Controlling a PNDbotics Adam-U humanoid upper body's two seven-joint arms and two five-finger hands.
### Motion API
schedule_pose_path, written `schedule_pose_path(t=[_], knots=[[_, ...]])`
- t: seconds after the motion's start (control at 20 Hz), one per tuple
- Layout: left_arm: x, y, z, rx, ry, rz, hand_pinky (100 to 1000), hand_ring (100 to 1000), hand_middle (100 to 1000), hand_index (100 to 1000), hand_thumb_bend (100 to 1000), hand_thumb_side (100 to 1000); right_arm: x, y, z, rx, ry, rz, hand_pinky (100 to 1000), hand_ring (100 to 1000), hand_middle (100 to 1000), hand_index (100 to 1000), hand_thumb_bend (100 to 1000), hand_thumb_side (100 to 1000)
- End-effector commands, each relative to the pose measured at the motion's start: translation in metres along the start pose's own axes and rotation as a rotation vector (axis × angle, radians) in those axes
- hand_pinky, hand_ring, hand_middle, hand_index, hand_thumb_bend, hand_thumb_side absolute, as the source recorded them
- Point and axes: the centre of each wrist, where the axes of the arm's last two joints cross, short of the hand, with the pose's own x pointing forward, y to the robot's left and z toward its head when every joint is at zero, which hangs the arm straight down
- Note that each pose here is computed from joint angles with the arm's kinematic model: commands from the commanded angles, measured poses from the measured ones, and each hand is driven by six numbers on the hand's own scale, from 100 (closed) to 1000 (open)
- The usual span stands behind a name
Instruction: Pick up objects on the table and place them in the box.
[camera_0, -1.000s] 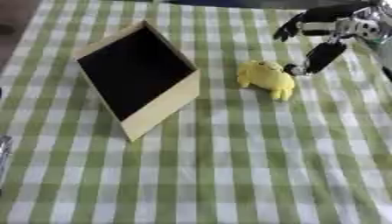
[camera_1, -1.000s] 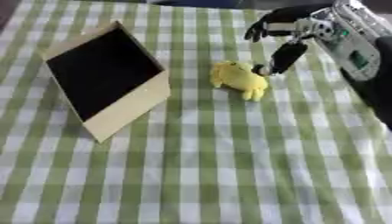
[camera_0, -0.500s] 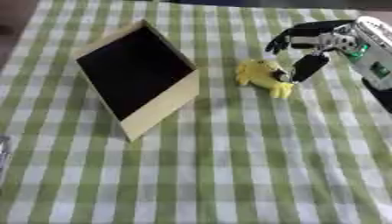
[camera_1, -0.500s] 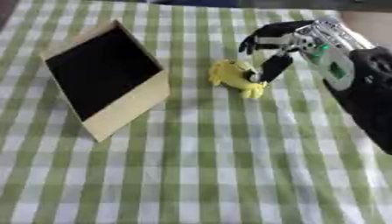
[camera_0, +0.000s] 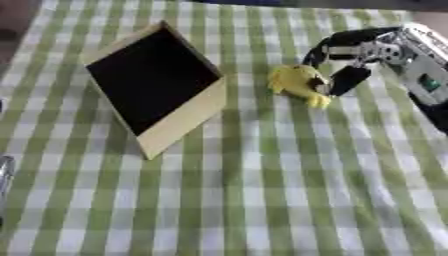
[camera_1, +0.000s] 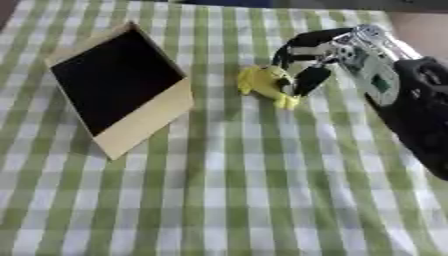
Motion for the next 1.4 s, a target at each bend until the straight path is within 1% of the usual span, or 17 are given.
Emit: schedule_pose_path(t=[0.05, 0.1, 0.35, 0.5, 0.65, 0.75, 1.0, 1.15, 1.4], knots=[[0.005, 0.001, -0.005, -0.009, -0.027, -0.003, 596, 716, 760, 796, 338, 638, 0.000, -0.009, 0.007, -0.042, -0.002, 0.028, 813, 811, 598, 756, 229, 339], [0.005, 0.001, -0.005, -0.010, -0.026, -0.004, 597, 716, 760, 796, 339, 639, 0.000, -0.009, 0.008, -0.052, -0.005, 0.027, 796, 786, 559, 719, 213, 330], [0.005, 0.001, -0.006, -0.017, -0.026, -0.007, 596, 716, 760, 796, 339, 641, 0.006, -0.013, 0.012, -0.100, -0.024, 0.017, 777, 757, 526, 690, 176, 281], [0.005, 0.001, -0.006, -0.018, -0.025, -0.009, 595, 716, 760, 796, 338, 640, 0.007, -0.017, 0.017, -0.128, -0.025, 0.004, 767, 737, 518, 685, 100, 206], [0.005, 0.001, -0.006, -0.019, -0.024, -0.012, 595, 716, 760, 796, 336, 641, 0.010, -0.024, 0.024, -0.165, -0.028, -0.018, 760, 723, 508, 678, 100, 154], [0.005, 0.001, -0.006, -0.021, -0.022, -0.013, 595, 716, 760, 797, 331, 640, 0.011, -0.028, 0.028, -0.180, -0.029, -0.030, 750, 710, 504, 676, 100, 100], [0.005, 0.002, -0.006, -0.021, -0.022, -0.015, 595, 716, 759, 796, 331, 640, 0.015, -0.037, 0.037, -0.203, -0.041, -0.065, 743, 696, 504, 682, 100, 100], [0.005, 0.002, -0.005, -0.022, -0.020, -0.017, 595, 716, 758, 797, 333, 641, 0.019, -0.047, 0.045, -0.237, -0.049, -0.076, 739, 694, 499, 680, 100, 100], [0.004, 0.003, -0.006, -0.023, -0.022, -0.021, 595, 715, 758, 797, 335, 639, 0.028, -0.069, 0.057, -0.304, -0.065, -0.049, 741, 692, 521, 681, 100, 100]])
